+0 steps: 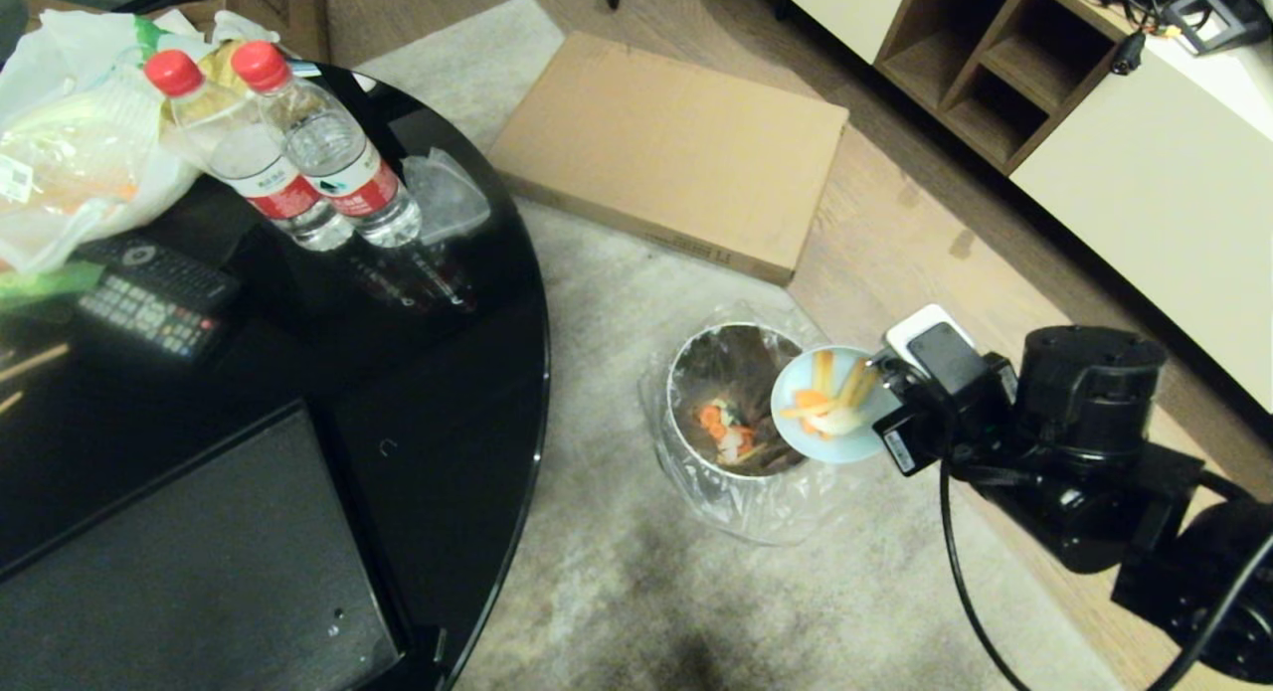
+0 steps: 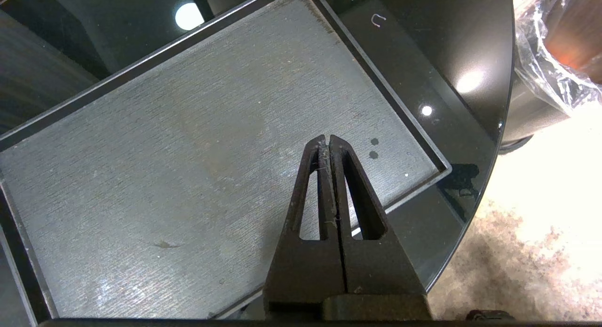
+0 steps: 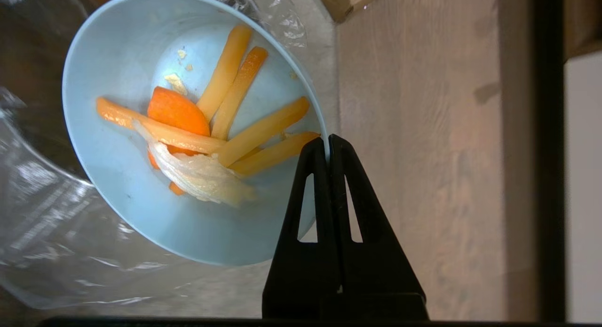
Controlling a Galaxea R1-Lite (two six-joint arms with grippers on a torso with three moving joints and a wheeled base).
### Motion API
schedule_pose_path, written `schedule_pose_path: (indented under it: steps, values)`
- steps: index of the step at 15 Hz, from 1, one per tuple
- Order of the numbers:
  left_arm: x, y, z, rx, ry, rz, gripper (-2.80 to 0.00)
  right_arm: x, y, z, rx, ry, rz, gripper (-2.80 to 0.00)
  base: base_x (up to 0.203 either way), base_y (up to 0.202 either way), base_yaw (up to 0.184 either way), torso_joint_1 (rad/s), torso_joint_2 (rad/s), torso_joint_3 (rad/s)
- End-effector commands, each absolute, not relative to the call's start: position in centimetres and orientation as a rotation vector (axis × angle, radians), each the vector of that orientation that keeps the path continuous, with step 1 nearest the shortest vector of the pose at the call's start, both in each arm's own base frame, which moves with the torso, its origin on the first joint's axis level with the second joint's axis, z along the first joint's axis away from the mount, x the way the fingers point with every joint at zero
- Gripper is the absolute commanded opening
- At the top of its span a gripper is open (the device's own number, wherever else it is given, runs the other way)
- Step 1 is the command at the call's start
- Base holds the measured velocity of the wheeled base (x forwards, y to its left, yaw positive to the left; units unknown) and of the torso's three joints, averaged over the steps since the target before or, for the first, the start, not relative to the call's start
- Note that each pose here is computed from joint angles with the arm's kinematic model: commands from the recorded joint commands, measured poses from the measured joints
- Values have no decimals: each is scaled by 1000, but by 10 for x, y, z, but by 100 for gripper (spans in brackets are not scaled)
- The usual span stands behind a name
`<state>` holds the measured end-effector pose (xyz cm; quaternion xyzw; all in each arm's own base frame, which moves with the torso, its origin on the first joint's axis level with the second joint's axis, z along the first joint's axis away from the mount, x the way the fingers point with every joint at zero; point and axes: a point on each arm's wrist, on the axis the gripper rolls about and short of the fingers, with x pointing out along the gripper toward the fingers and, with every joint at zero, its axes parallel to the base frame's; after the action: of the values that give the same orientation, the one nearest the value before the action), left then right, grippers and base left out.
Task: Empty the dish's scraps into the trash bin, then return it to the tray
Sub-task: Pour the leftover food from the bowl into the trash can
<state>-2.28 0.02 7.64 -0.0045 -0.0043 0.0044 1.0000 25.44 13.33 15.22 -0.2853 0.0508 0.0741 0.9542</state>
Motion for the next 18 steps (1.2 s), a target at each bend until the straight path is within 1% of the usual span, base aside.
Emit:
schedule_pose_path:
  steps: [1, 6, 11, 14, 18]
  values:
    - [-23, 0, 76, -9, -9, 9, -280, 260, 139, 151, -662, 87, 159, -280, 0, 0, 0, 0, 0, 0]
    - [-23, 0, 76, -9, -9, 9, -280, 278, 150, 165, -805, 9, 143, -280, 0, 0, 0, 0, 0, 0]
    - [-23, 0, 76, -9, -9, 9, -280, 286, 155, 174, -962, -162, 75, -280, 0, 0, 0, 0, 0, 0]
    - [-23, 0, 76, -9, -9, 9, -280, 285, 161, 173, -1001, -228, 55, -280, 0, 0, 0, 0, 0, 0]
    - [-23, 0, 76, -9, -9, 9, -280, 279, 171, 171, -1074, -350, 120, -280, 0, 0, 0, 0, 0, 0]
